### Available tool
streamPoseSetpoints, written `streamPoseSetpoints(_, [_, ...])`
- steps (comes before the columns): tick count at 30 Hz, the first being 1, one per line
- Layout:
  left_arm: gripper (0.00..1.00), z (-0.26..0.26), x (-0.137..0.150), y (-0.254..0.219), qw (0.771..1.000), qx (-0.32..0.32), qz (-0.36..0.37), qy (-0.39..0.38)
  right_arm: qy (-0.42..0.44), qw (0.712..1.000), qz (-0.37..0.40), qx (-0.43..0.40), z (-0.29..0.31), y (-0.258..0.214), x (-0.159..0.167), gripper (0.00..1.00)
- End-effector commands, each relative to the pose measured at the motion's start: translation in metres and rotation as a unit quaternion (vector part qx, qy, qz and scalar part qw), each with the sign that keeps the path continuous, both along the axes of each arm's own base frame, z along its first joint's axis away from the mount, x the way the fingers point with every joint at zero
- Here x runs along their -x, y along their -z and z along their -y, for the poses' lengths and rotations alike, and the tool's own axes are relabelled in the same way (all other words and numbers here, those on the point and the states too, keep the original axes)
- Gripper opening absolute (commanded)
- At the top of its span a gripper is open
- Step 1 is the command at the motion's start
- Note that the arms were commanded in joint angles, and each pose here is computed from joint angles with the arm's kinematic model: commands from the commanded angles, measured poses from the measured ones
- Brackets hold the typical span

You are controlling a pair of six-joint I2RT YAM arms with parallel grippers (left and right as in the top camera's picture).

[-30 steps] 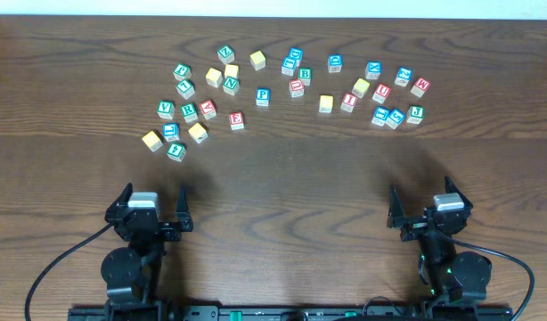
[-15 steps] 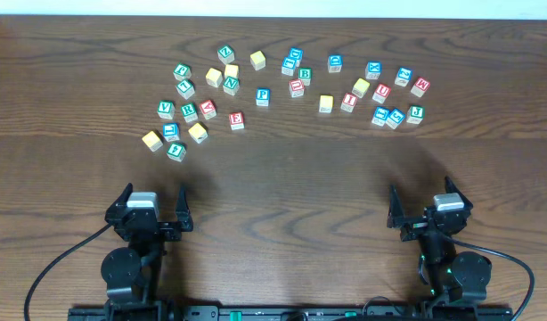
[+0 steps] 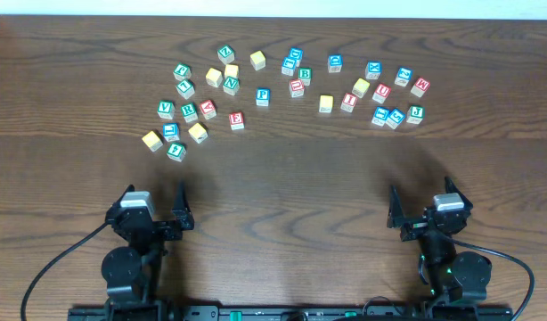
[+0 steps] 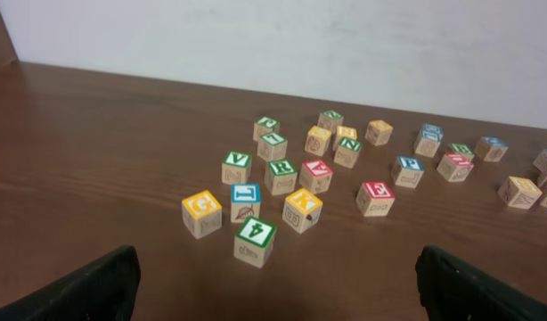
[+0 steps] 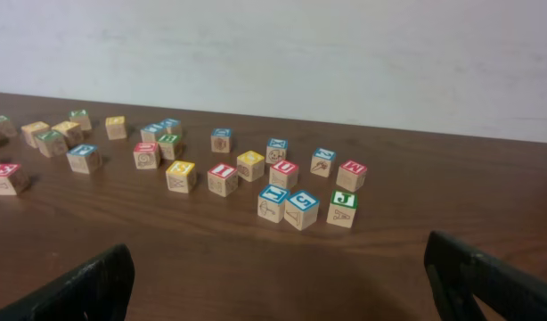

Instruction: Spell out AI2

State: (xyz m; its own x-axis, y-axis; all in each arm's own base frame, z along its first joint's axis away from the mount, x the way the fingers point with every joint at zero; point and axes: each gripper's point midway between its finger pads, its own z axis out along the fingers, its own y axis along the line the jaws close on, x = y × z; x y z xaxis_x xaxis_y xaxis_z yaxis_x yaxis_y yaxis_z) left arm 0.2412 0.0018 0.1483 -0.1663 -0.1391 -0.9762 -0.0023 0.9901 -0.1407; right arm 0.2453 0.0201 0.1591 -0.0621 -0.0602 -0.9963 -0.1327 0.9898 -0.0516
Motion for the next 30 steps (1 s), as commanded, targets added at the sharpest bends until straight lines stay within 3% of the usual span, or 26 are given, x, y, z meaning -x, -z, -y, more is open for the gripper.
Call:
streamPoseSetpoints(1, [0.97, 0.000, -0.001, 0.016, 0.999, 0.014, -0.030, -0.004, 0.001, 1.000, -0.003, 0.003, 0.000, 0.003, 0.000, 0.99])
streamPoseSetpoints(15, [0.97, -0.001, -0.008, 0.007, 0.997, 0.016, -0.069, -0.004, 0.001, 1.000, -0.003, 0.003, 0.000, 0.003, 0.000, 0.99])
streamPoseSetpoints(30, [0.98, -0.001, -0.010, -0.008, 0.999, 0.015, -0.051, -0.004, 0.001, 1.000, -0.003, 0.003, 0.000, 0.003, 0.000, 0.99])
